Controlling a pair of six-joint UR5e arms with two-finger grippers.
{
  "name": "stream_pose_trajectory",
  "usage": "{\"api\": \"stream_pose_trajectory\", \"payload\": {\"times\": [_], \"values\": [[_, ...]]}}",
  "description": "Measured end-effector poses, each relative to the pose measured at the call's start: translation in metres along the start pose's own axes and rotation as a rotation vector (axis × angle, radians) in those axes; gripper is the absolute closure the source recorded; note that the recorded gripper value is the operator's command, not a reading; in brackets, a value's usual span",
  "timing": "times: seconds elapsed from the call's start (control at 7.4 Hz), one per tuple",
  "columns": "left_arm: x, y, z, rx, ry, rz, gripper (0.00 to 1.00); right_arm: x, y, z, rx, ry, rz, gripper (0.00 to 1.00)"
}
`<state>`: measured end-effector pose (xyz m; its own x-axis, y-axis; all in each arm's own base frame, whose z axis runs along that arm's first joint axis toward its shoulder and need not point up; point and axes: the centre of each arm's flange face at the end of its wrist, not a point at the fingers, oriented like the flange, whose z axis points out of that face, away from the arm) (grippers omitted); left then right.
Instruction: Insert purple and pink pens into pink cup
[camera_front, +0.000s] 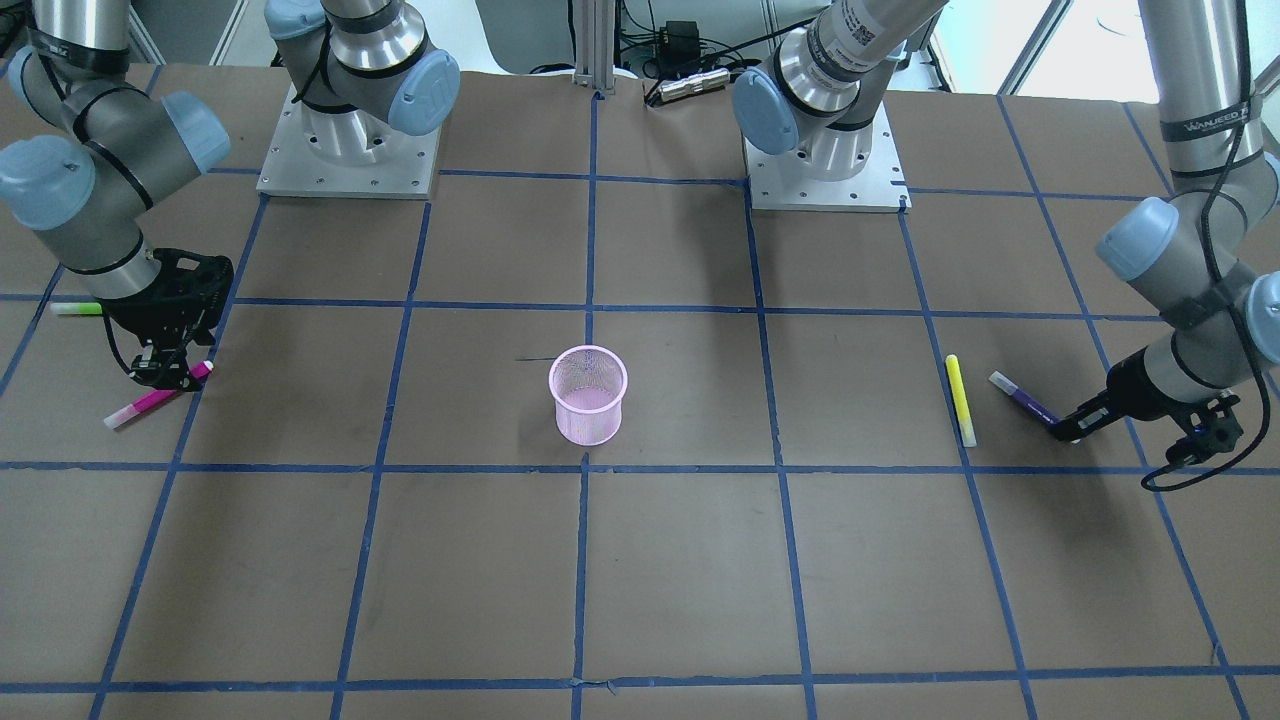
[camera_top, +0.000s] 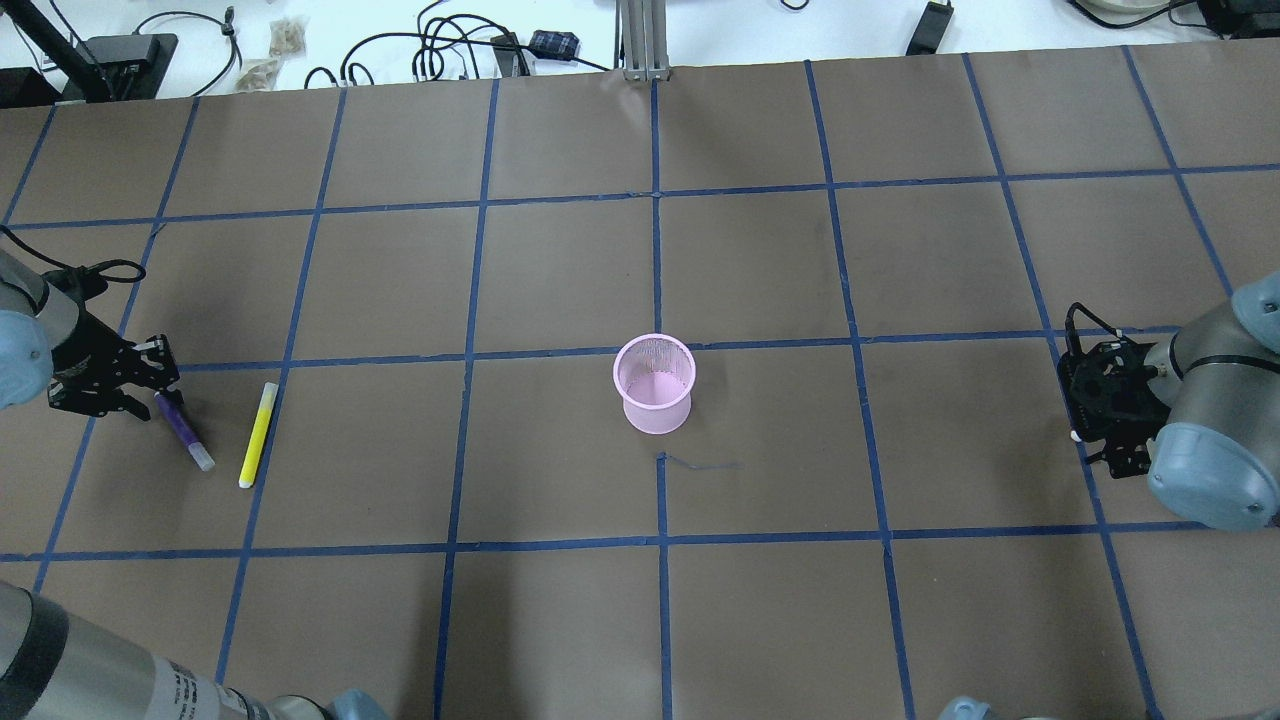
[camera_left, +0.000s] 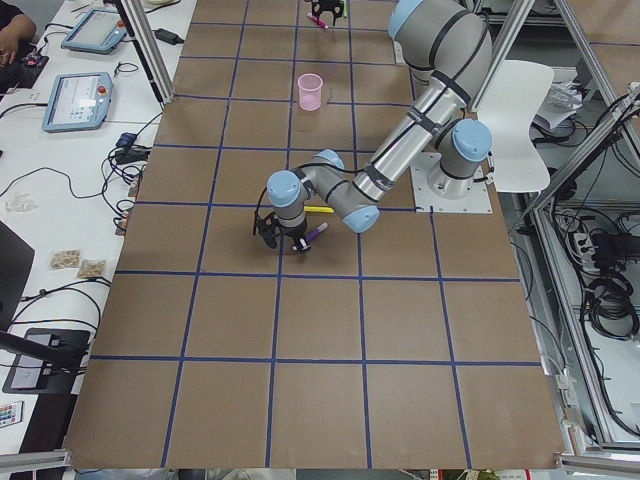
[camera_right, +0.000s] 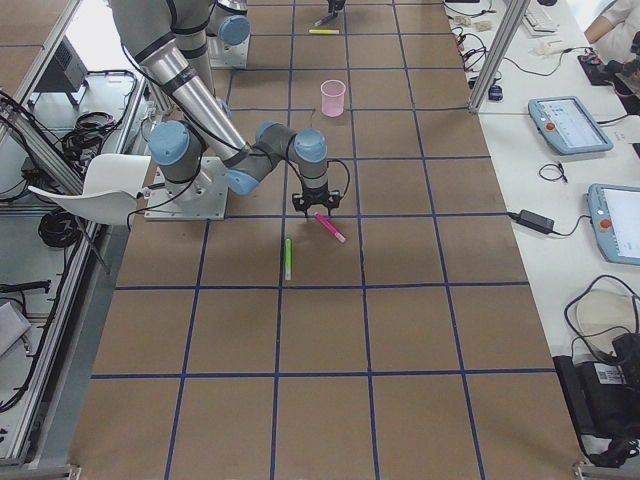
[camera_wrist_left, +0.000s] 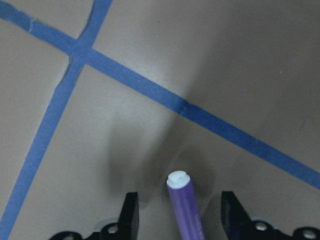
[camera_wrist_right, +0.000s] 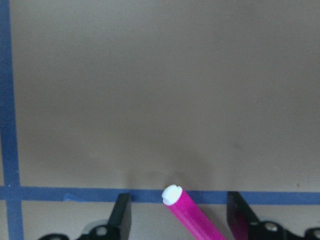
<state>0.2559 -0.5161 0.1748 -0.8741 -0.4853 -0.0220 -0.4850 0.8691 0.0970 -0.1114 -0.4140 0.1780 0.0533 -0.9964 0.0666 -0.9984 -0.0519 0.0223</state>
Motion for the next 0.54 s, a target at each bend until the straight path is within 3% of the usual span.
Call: {"api": "stream_pose_trajectory", "payload": {"times": [0.14,0.27,0.41,0.54], "values": [[0.0,0.0003,0.0002,-0.004,0.0,0.002,1.0,-0.0001,-0.0002,0.0003,0.0,0.0,-0.001,0.38],[0.0001,0.0007,0.0006,-0.009,0.001,0.002,1.0,-0.0002,-0.0002,0.0013,0.002,-0.002,-0.001,0.46],[0.0002,0.0006,0.0005,-0.011,0.002,0.002,1.0,-0.0003,0.0001,0.003,0.003,-0.007,-0.002,0.6],[0.0009,-0.0005,-0.0018,-0.006,0.001,0.004,1.0,-0.0002,0.0006,0.0041,0.001,-0.011,-0.003,0.85]]}}
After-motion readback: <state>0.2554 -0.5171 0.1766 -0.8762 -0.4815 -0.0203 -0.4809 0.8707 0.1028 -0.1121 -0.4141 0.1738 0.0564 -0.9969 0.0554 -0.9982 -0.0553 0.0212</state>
